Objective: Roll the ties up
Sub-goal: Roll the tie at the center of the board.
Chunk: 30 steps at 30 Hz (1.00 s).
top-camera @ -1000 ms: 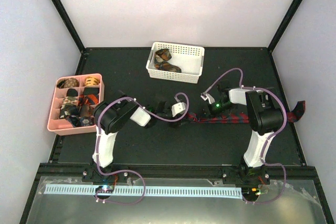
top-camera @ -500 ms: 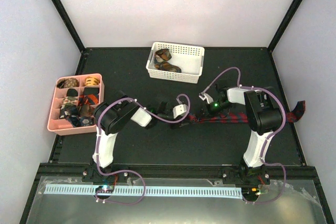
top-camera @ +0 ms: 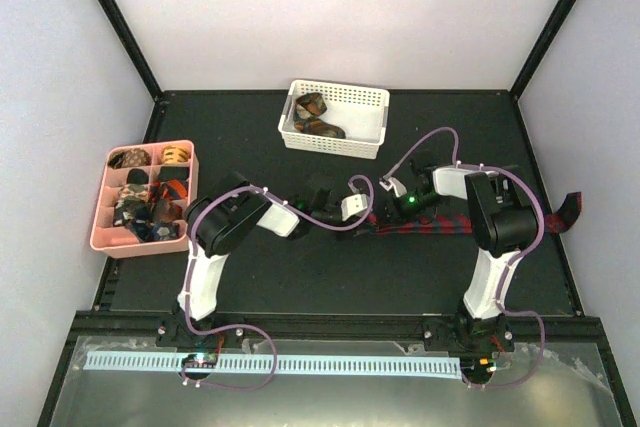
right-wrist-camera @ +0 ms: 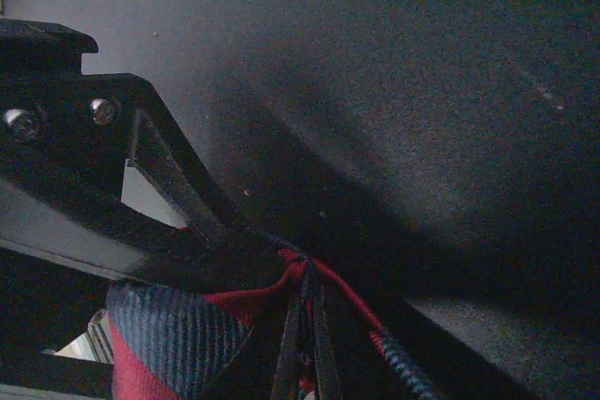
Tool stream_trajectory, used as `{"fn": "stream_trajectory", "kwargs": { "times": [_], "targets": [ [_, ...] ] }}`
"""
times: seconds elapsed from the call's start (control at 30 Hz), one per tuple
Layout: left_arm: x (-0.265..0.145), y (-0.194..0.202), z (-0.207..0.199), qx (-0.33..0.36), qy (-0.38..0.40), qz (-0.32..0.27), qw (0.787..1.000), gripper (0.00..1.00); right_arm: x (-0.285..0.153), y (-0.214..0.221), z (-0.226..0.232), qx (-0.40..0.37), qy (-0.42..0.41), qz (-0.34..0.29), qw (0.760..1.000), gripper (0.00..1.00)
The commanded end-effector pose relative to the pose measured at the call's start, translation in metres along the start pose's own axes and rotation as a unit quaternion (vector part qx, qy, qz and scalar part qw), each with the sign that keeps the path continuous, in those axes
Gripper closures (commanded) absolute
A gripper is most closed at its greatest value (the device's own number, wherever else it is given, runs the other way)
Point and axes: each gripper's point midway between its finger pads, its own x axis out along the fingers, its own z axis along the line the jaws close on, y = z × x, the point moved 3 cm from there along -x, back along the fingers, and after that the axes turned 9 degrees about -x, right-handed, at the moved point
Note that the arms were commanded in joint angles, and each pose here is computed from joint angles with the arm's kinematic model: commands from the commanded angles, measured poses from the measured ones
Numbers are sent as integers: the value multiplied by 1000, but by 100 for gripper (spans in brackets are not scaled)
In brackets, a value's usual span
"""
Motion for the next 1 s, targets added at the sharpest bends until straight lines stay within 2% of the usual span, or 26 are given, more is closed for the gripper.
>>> {"fn": "stream_trajectory", "kwargs": {
  "times": [0.0, 0.17, 0.27, 0.33, 0.57, 0.67, 0.87, 0.97],
  "targets": [
    [-3, 5, 2, 3, -15, 12, 1000, 58, 7, 8, -5, -16, 23, 24, 999, 98],
    [-25, 21, 2, -2, -38, 31, 999, 50, 4, 2, -3, -30, 24, 21, 999, 98],
    [-35, 23, -3, 15, -44, 35, 998, 34, 3, 0, -2, -34, 21, 24, 999, 98],
    [-39, 22, -8, 19, -40, 39, 998, 28, 2, -1, 0, -38, 21, 24, 999, 98],
    [-30, -3, -7, -11, -21, 33, 999, 22, -1, 0, 3, -47, 21, 25, 998, 97],
    [-24, -11, -7, -11, -13, 28, 999, 23, -1, -2, 3, -47, 22, 25, 998, 95],
    [-32, -19, -7, 38, -36, 7, 999, 41, -2, -4, 3, -47, 21, 25, 998, 95],
    [-34, -21, -12, 72, -27, 12, 997, 44, -1, -4, 2, -45, 19, 27, 998, 95]
  ]
}}
